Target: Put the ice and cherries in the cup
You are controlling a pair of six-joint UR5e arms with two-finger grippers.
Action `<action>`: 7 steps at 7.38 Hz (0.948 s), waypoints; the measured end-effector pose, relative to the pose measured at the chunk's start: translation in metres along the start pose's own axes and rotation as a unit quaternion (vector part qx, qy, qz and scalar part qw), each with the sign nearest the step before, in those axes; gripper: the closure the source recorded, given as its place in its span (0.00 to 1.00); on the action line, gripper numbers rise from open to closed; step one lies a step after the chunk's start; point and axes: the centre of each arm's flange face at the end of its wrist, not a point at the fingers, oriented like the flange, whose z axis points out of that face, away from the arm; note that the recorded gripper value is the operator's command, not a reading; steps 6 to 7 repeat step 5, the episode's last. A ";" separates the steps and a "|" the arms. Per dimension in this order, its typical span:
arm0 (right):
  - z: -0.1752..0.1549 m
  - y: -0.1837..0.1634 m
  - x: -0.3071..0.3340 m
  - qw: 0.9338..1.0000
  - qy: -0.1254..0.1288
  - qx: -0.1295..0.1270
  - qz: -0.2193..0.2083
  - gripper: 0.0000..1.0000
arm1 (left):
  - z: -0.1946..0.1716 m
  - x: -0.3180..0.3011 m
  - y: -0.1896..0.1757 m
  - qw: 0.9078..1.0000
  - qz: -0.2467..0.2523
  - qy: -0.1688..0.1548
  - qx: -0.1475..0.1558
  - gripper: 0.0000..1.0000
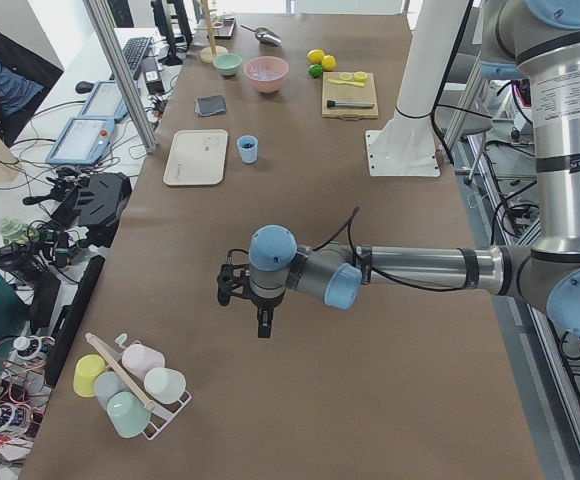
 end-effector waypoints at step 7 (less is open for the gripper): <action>0.000 0.000 0.000 1.000 0.001 -0.001 0.000 0.01 | 0.004 -0.027 0.011 1.000 0.013 -0.001 0.018 0.02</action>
